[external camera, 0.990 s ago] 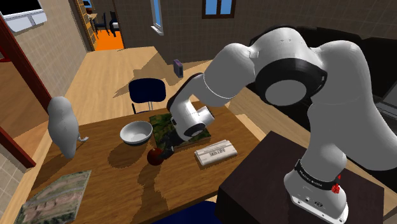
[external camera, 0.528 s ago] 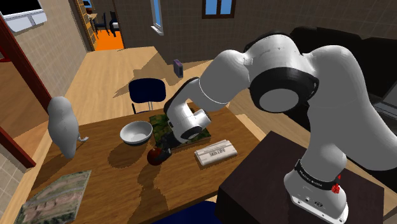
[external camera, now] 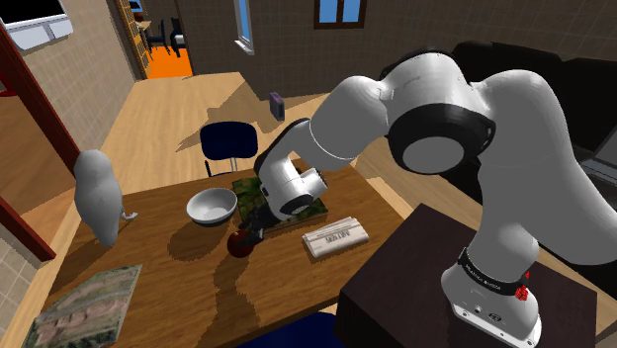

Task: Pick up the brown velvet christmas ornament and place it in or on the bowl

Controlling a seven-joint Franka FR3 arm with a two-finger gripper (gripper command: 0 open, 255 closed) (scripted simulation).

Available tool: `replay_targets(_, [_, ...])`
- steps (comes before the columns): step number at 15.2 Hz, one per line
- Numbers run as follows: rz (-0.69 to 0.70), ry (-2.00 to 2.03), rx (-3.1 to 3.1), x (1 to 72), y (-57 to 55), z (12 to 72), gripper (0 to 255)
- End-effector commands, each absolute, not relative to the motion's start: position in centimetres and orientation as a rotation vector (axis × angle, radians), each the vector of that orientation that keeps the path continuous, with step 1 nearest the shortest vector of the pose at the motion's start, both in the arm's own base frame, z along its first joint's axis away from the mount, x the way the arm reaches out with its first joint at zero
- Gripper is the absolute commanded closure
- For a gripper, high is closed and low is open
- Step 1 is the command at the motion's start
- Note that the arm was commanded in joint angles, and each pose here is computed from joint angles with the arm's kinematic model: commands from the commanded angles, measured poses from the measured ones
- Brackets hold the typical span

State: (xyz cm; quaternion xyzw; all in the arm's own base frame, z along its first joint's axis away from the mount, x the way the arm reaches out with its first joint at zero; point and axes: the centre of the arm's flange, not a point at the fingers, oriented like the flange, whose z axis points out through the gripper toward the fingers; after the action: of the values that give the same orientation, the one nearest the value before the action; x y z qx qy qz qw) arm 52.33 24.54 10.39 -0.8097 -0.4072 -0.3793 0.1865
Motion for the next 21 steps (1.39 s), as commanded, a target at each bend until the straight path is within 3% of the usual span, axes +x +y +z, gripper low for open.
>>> replay_targets(1, [-1.051, -1.152, -2.283, 51.9, 24.6, 9.8, 255])
replay_targets(15, [-1.052, -1.151, -2.283, 52.0, 24.7, 13.7, 255])
replay_targets(16, [-1.052, -1.151, -2.283, 52.0, 24.7, 13.7, 0])
replay_targets(18, [-0.902, -0.816, -2.456, 51.5, 23.6, 13.3, 0])
replay_targets(21, [-0.885, -0.779, -2.472, 51.9, 24.0, 12.5, 0])
